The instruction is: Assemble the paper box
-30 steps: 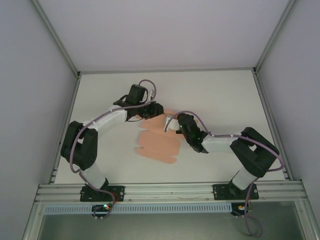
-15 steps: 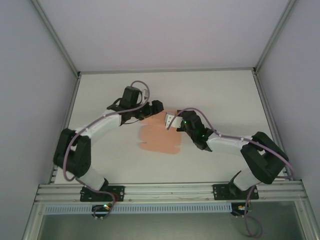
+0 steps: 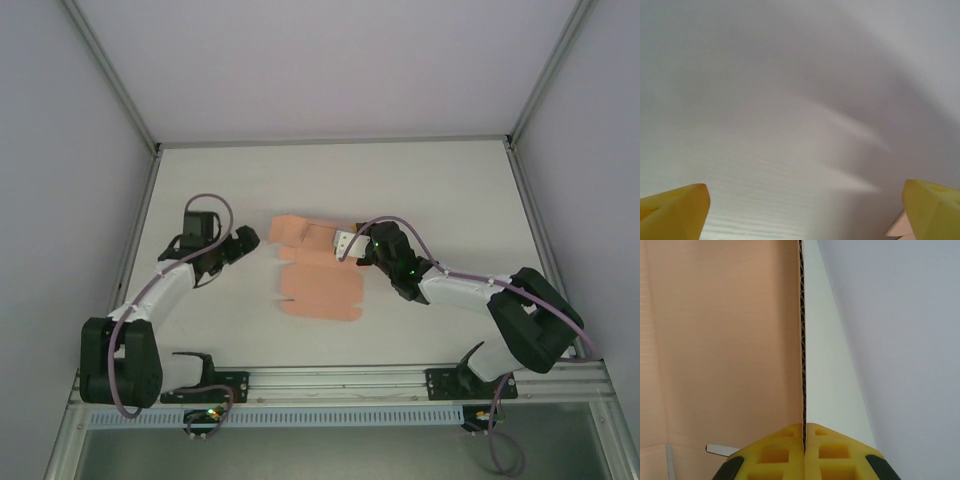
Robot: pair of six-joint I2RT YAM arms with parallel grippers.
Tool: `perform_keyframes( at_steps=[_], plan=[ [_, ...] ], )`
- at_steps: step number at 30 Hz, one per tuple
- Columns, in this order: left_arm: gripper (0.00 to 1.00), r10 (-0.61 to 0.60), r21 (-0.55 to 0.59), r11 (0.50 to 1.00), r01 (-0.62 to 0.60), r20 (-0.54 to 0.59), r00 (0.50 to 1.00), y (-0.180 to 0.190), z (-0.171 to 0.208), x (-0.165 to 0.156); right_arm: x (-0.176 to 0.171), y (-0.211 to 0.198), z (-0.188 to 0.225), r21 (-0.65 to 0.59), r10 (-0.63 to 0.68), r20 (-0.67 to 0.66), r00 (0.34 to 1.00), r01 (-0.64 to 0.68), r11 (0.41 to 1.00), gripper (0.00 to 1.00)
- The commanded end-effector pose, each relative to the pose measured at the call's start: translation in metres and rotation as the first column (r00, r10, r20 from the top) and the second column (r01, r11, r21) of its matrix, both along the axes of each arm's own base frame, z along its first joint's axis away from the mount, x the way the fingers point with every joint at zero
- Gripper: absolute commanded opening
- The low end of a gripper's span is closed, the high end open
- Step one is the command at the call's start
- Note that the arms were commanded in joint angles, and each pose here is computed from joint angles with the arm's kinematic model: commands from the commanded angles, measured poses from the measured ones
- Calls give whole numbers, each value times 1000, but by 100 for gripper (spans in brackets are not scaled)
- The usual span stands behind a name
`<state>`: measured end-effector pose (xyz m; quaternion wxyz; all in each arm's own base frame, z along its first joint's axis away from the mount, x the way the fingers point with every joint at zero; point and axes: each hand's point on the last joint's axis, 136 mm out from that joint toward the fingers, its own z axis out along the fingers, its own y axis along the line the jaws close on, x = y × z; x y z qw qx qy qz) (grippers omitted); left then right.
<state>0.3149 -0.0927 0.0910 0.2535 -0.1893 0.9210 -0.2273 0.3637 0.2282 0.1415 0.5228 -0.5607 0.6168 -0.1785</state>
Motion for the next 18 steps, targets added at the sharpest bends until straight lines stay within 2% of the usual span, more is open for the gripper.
perform_keyframes(
  at_steps=[1,4,7,10,18],
  plan=[
    [93,-90,-51,994,93,69,994,-17,1,2,6,9,29,44,21,31,999,-23,999,0],
    [89,-110,-122,985,122,105,988,-34,-7,4,5,13,30,35,50,24,998,-51,998,0],
    [86,-142,-136,978,158,122,982,-48,-12,7,8,16,36,80,49,18,999,-51,996,0],
    [84,-186,-140,969,204,134,973,-62,-13,10,4,19,31,72,73,-13,997,-72,995,0],
    [80,-243,-252,914,319,290,926,-101,-5,12,13,18,22,54,44,-26,999,-42,998,0]
  ],
)
